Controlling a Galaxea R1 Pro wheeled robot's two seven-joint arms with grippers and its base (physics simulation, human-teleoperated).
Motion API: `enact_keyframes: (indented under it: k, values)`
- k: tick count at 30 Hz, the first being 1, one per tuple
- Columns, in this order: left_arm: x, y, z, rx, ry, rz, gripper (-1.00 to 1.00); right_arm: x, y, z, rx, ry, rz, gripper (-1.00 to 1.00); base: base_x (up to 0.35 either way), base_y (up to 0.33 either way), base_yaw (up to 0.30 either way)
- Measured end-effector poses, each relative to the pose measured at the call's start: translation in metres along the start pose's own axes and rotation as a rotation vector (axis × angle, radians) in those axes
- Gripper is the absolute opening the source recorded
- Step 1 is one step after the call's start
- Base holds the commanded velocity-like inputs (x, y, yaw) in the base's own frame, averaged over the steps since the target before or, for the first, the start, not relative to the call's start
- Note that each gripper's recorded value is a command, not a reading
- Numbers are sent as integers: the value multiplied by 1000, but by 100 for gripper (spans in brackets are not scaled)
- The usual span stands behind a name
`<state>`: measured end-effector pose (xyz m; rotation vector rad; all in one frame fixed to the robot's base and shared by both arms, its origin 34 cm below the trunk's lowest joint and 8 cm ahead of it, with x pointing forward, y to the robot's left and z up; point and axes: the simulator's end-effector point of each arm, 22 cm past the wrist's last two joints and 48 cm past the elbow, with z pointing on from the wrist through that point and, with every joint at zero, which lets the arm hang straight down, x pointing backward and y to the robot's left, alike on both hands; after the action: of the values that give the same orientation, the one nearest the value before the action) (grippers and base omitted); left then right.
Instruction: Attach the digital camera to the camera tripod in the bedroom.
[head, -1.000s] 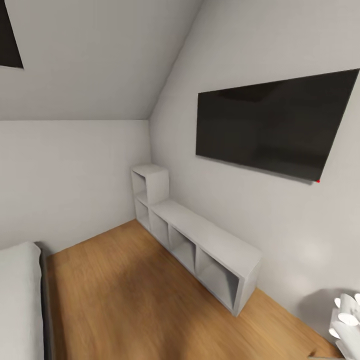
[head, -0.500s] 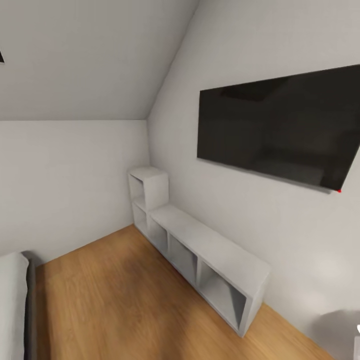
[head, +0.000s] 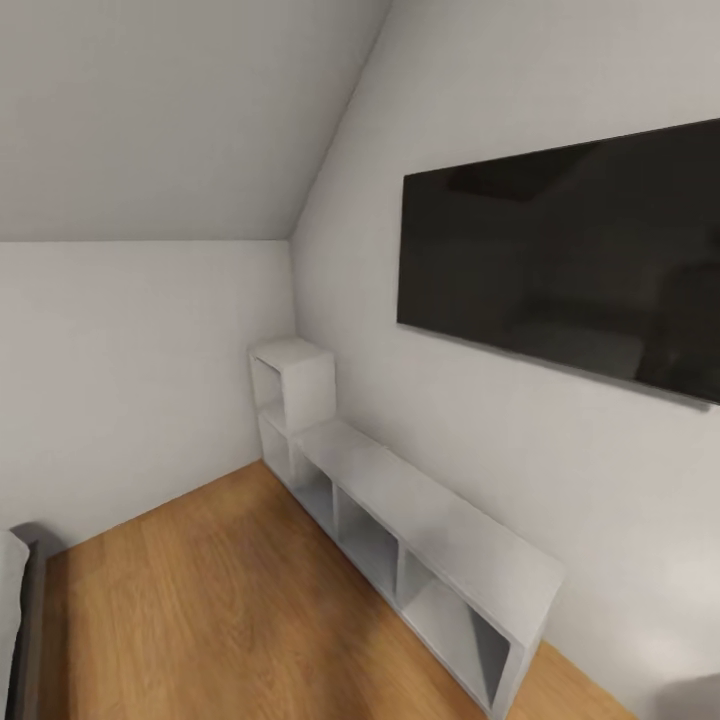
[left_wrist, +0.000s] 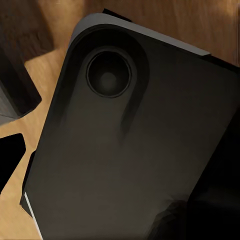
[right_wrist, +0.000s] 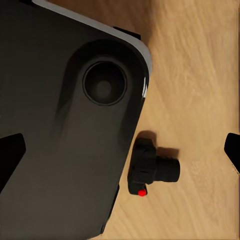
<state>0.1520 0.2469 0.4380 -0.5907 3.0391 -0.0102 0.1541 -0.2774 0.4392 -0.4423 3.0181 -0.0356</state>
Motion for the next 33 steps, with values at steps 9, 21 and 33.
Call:
enact_keyframes:
  k: [9,21,33]
  values:
    - [0,0,0,0,0,0,100,0,1,0,0,1,6,100,289,0,-172]
    - [0,0,0,0,1,0,100,0,1,0,0,1,7,100,106,0,-239]
    - [0,0,0,0,0,0,100,0,1,0,0,2,8,100,6,0,-245]
